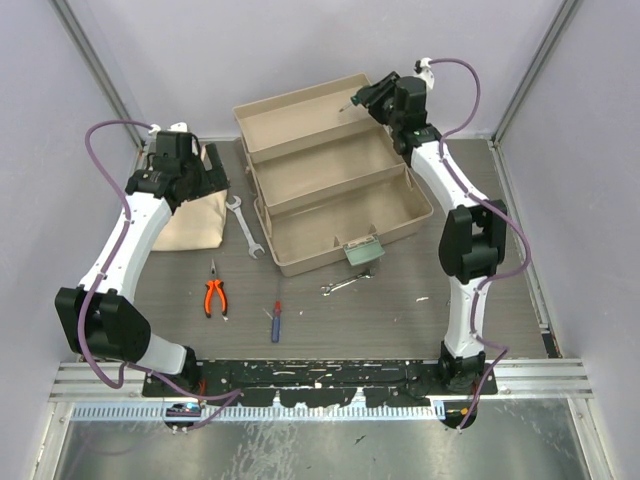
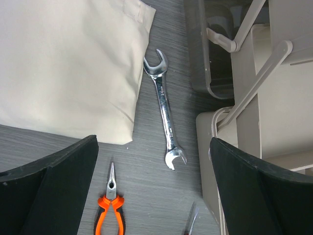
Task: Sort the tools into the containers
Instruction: Place the screwdriver in the storage box.
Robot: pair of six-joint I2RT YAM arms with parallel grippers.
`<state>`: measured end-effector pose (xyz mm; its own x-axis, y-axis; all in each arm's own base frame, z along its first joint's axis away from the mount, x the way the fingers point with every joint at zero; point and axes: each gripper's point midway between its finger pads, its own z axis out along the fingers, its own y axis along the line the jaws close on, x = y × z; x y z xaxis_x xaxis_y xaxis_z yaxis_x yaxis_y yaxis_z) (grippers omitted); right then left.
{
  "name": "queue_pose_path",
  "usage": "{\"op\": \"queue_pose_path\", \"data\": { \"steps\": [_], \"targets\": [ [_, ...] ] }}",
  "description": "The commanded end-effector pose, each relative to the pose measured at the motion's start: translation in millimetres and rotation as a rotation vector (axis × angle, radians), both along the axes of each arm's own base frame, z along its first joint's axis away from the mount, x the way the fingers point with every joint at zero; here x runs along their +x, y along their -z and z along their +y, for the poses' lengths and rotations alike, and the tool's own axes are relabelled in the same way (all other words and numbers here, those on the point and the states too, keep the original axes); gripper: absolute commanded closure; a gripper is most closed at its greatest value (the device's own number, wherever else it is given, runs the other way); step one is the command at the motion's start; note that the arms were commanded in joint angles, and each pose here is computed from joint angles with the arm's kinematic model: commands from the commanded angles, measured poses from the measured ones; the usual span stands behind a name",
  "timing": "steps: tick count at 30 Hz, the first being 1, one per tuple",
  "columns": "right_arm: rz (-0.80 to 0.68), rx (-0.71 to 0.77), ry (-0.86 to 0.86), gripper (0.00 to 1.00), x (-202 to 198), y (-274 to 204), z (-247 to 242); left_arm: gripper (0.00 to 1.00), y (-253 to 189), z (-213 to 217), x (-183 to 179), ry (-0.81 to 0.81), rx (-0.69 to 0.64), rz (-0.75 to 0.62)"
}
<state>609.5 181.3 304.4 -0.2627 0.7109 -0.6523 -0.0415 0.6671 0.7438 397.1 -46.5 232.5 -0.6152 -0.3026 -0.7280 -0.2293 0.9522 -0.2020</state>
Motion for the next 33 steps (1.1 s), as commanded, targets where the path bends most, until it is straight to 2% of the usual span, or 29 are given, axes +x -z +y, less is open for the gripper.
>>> {"op": "queue_pose_path", "data": {
  "steps": [1,9,12,17,22,29,33],
  "targets": [
    [-0.119,0.038,-0.030,0.77,9.0,-54.6,9.8,0.01,-15.3,0.4,5.3,0.009,-0.004,-0.060],
    [-0.087,-0.026,-0.044,0.65,17.1,-33.0,11.2,0.01,-13.1,0.7,5.6,0.008,-0.001,-0.049],
    [-0.072,-0.034,-0.052,0.58,18.6,-27.1,13.2,0.02,-13.5,1.3,5.4,0.006,0.001,-0.049],
    [-0.072,-0.055,-0.044,0.47,16.8,-28.6,10.1,0.01,-12.2,2.4,5.9,0.004,0.004,-0.046],
    [-0.102,-0.077,-0.033,0.43,12.2,-45.7,5.2,0.02,-12.5,2.8,5.9,0.002,0.002,-0.046],
    [-0.125,-0.200,-0.015,0.41,-18.8,-77.7,-12.4,0.01,-14.6,4.8,5.0,-0.003,0.008,-0.050],
    [-0.055,-0.313,0.043,0.38,-61.2,-60.3,-42.9,0.02,-18.2,6.3,3.5,-0.007,0.011,-0.059]
  ]
}}
